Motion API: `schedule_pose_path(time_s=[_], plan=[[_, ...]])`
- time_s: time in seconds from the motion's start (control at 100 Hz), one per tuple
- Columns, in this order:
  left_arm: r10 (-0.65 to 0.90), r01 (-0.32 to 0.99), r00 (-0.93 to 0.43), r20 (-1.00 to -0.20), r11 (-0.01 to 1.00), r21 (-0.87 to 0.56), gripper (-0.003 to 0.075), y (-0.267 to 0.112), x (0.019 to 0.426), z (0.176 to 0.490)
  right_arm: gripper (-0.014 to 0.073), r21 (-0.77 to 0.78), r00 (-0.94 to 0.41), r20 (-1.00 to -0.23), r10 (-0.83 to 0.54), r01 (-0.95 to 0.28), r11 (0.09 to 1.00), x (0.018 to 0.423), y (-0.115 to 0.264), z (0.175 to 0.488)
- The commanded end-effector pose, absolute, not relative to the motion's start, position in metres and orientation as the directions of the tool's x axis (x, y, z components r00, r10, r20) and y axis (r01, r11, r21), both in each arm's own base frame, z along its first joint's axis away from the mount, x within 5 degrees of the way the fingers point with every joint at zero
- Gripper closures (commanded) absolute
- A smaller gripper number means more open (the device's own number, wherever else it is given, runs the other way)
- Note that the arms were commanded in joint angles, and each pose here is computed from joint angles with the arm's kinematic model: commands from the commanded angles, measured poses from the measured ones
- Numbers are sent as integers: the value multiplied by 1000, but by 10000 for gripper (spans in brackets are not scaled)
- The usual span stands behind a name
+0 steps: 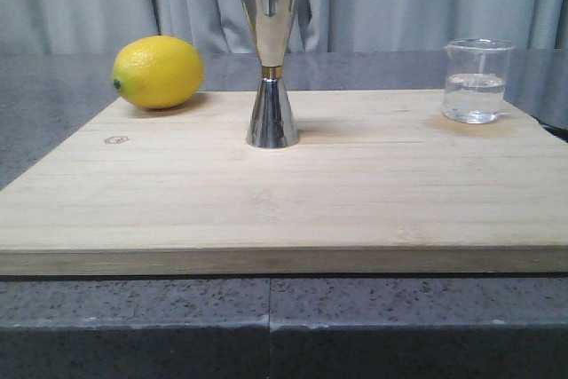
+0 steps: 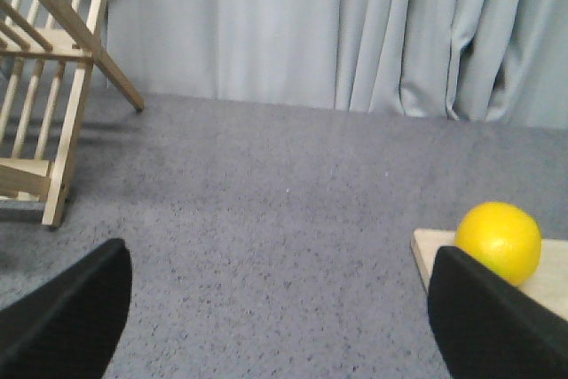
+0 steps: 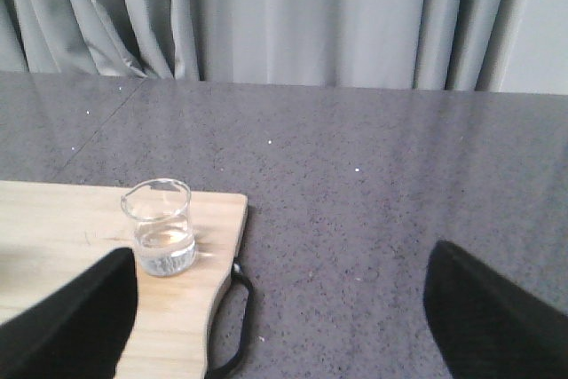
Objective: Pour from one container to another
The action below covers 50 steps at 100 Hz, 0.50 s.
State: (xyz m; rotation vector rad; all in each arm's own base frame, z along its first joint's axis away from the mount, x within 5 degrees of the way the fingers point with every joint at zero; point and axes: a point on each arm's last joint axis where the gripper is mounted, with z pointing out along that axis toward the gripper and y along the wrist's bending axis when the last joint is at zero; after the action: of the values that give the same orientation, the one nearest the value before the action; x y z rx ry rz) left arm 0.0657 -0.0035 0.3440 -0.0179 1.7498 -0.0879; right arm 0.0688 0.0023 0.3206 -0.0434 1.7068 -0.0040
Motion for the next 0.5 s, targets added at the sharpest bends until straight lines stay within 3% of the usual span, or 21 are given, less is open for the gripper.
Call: schedule_pose_path(time_s=[0.0,0.22,0.49], plan=[[-23,51,-207,-978,998,-34,92,-5,74,367,-1,-35,-99,-994,-36,-17,999,73,2,342],[117,213,-498,-859,977,10,92,-17,104,378,-1,-32,-212,-977,-38,-29,999,86,2,351],[217,463,-539,-814,883,-72,92,-41,152,371,-1,-28,-292,-956,-37,-34,999,103,2,348]])
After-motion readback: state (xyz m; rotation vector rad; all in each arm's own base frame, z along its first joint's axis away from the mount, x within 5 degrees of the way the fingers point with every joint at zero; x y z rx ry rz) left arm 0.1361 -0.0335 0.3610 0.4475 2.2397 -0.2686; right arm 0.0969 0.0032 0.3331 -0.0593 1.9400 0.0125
